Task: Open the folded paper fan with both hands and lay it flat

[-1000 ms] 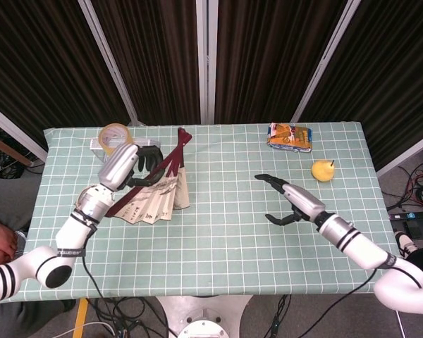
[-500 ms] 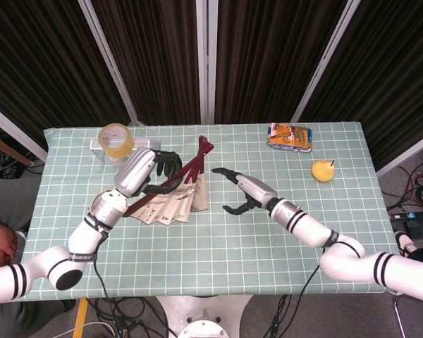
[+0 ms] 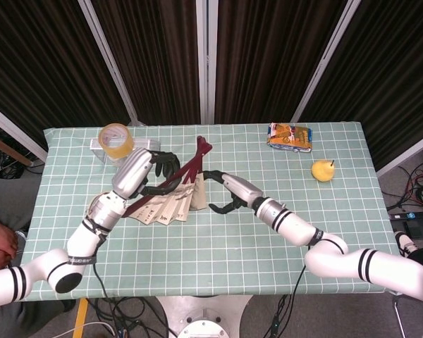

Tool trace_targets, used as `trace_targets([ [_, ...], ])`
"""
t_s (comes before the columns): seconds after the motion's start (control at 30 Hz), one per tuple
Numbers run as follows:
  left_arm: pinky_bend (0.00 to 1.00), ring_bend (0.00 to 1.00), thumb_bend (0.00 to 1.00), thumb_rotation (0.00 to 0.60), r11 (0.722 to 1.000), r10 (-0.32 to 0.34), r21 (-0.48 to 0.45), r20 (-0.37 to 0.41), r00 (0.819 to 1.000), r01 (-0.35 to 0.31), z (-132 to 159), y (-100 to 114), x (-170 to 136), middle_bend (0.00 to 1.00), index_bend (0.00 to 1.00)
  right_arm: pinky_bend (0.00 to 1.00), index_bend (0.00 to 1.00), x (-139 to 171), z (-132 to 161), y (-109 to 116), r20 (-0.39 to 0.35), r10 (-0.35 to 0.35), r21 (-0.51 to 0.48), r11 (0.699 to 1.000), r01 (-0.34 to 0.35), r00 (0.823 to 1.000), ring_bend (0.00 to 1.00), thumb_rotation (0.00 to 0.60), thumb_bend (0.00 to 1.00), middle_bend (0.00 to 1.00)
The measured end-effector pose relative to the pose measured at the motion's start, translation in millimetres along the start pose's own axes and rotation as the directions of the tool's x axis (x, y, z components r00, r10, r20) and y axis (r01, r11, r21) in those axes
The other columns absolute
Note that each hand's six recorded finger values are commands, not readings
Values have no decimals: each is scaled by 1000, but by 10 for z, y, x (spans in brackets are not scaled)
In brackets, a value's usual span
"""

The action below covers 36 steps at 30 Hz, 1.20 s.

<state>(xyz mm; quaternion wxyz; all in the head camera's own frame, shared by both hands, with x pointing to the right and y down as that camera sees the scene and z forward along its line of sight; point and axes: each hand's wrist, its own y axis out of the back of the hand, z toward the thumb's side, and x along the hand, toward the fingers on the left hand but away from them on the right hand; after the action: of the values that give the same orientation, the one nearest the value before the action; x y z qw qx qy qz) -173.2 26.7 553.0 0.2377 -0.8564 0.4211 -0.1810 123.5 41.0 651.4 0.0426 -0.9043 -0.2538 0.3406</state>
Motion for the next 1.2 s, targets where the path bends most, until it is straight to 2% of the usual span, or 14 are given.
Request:
trace_targets([
  [0.1,686,650,408,600,1000,3,-4,6,1000,-3,11,15,-13,707,596,0,163,-13,9,-5,0,3,-3,1000,-3,1000,0,600,417,177],
  [0.2,686,649,409,600,1000,3,-20,8,1000,-2,20,17,-23,708,596,0,163,-24,34,-24,0,17,-24,1000,-17,1000,0,600,377,177],
  [0.47,685,650,410,600,998,7,-70,20,1000,-6,74,42,-38,708,596,0,198,-48,143,-75,-13,72,-91,993,-73,997,0,600,356,186],
  [0.53,684,650,409,600,996,8,-89,21,1000,-6,86,44,-33,708,596,0,238,-52,166,-81,-15,82,-97,992,-83,997,0,600,355,195],
  [0.77,683,649,409,600,994,4,-105,36,999,0,138,44,-20,707,596,0,482,-81,222,-78,-9,106,-108,988,-107,994,16,600,354,267],
  [1.2,679,649,410,600,995,-18,-97,28,999,20,109,33,-40,705,596,0,659,-106,231,-1,-2,56,-61,997,-56,998,105,600,370,358],
])
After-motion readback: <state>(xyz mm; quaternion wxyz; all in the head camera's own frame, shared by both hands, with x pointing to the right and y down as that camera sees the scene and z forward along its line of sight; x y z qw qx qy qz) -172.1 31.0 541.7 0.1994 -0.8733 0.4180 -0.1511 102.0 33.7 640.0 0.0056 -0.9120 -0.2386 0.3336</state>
